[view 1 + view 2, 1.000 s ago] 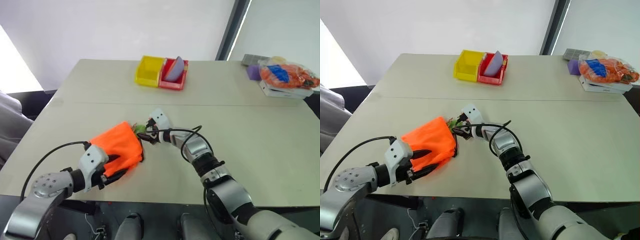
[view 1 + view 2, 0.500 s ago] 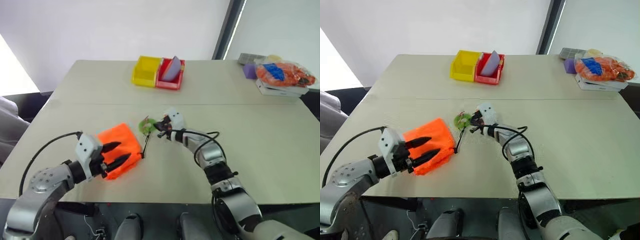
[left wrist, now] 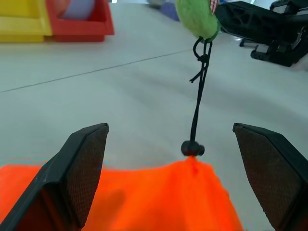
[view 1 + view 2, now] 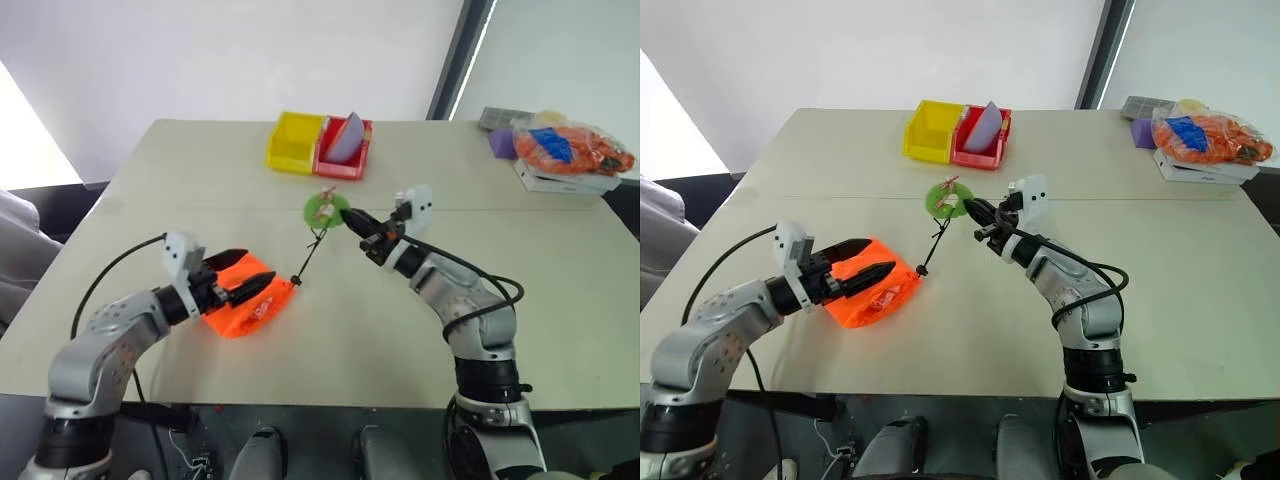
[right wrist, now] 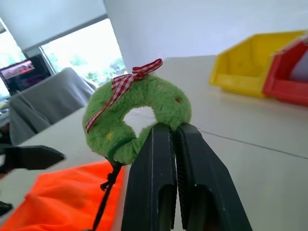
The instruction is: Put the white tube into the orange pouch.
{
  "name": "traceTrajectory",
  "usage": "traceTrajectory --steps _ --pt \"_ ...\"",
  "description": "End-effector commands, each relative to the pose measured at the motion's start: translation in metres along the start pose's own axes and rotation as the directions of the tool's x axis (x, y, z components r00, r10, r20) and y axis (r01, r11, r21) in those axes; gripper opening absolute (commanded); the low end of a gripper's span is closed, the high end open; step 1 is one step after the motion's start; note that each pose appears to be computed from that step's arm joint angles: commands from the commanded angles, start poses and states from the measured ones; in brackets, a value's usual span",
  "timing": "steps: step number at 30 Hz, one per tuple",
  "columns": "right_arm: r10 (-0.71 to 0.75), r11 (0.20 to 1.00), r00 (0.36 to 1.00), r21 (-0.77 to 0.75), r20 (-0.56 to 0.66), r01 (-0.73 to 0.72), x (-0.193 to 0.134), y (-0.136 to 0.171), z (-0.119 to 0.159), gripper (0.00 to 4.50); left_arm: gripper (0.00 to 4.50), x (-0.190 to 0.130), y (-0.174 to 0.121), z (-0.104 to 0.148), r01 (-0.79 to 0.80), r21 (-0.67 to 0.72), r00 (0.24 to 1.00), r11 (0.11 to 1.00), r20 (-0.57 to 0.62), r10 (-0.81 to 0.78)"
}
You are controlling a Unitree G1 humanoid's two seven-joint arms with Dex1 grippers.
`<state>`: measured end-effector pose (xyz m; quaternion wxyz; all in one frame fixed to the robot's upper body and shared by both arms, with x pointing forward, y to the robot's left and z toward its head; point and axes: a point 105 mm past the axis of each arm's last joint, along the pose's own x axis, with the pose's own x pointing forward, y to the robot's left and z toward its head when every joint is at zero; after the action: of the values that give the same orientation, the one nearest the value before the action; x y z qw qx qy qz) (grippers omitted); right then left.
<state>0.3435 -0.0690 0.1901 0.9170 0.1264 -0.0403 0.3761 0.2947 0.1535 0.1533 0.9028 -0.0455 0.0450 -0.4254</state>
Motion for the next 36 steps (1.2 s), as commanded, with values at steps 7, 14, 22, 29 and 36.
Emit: traceTrajectory --steps 7,14,22,29,36 --pt "0.011 0.995 1.000 -0.099 0.023 -0.008 0.016 0.026 0.006 0.00 4.40 -0.029 0.038 0.002 -0.032 -0.133 0.999 0.991 0.033 0.037" --pt "-0.004 0.991 1.000 -0.133 0.017 0.007 0.022 0.026 0.003 0.00 4.40 0.001 0.015 0.002 0.173 -0.032 0.980 0.984 -0.099 -0.175" --pt "-0.085 0.986 0.994 -0.139 0.073 0.095 0.020 0.012 0.023 0.00 4.40 0.038 -0.006 -0.005 0.229 0.099 0.963 0.968 -0.171 -0.210" --pt "-0.145 0.978 0.985 -0.136 0.096 0.157 0.020 0.005 0.033 0.00 4.40 0.042 -0.004 -0.012 0.180 0.132 0.967 0.975 -0.204 -0.151" --pt "-0.128 0.978 0.986 -0.152 0.104 0.143 0.025 0.011 0.037 0.00 4.40 0.037 0.001 -0.017 0.143 -0.015 0.971 0.990 -0.191 -0.144"
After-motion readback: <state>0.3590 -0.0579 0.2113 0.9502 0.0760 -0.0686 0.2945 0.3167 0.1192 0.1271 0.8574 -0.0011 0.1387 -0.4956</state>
